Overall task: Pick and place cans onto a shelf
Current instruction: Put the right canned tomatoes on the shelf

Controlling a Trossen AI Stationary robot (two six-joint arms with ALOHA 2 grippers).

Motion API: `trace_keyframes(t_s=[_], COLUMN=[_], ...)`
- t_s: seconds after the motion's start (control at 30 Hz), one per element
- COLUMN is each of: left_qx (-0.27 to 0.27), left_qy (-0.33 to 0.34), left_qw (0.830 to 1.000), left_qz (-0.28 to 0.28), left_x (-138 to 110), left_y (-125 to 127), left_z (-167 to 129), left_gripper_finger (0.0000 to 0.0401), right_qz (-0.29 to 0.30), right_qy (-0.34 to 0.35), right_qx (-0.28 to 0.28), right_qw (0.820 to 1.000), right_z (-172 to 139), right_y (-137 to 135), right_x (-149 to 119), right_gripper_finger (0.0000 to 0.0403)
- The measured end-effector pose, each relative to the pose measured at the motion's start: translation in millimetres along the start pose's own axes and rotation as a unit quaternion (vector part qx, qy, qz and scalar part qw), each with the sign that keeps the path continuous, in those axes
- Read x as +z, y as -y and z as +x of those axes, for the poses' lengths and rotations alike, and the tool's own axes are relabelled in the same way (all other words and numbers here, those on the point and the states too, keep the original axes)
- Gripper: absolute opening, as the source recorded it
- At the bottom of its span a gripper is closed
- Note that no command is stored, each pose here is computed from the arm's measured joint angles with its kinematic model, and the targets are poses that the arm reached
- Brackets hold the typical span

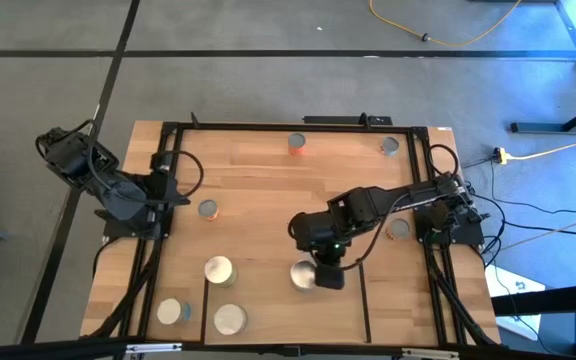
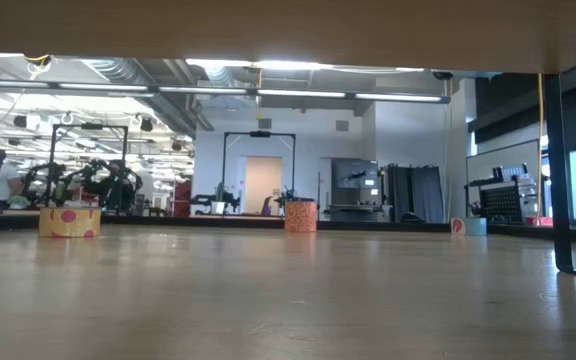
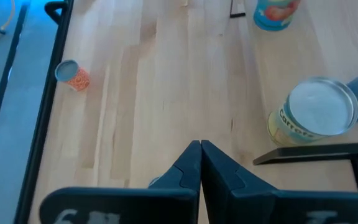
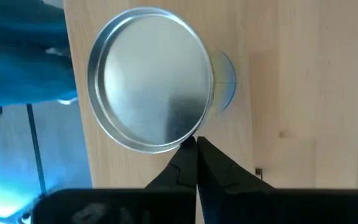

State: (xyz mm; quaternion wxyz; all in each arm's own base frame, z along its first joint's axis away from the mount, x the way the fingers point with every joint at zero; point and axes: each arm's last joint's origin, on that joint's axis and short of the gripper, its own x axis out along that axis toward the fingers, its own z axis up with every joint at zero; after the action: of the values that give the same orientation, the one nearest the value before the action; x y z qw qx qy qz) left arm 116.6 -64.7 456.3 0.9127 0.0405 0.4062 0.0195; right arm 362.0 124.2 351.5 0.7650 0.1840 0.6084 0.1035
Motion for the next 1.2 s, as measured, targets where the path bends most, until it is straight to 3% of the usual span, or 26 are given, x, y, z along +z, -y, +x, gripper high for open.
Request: trace_keyframes(t_s=[0.5,0.83,0.97,1.1,1.2], left_qx=[0.0,0.0,0.0,-0.003,-0.003], left_qy=[0.0,0.0,0.0,-0.001,-0.001], left_qw=[0.999,0.999,0.999,0.999,0.999], left_qz=[0.035,0.036,0.036,0.037,0.052], left_x=[0.0,0.0,-0.1,-0.1,-0.1], left_y=[-0.1,-0.1,-0.1,0.0,0.0], left_z=[-0.1,-0.1,-0.1,-0.1,-0.1], left_gripper_finger=[0.0,0.0,0.0,0.0,0.0], right_qz=[0.016,0.036,0.041,0.005,-0.005], right_qy=[0.028,0.059,0.043,0.039,0.055], right_qx=[0.019,0.021,0.068,0.124,0.118], right_qw=[0.999,0.997,0.996,0.992,0.991], right_z=[55.2,56.1,45.8,37.7,36.6], right_y=[-3.8,-5.6,-15.2,-37.9,-47.9], right_x=[30.3,36.0,31.4,26.6,23.4], right_gripper_finger=[0.0,0.0,0.0,0.0,0.0])
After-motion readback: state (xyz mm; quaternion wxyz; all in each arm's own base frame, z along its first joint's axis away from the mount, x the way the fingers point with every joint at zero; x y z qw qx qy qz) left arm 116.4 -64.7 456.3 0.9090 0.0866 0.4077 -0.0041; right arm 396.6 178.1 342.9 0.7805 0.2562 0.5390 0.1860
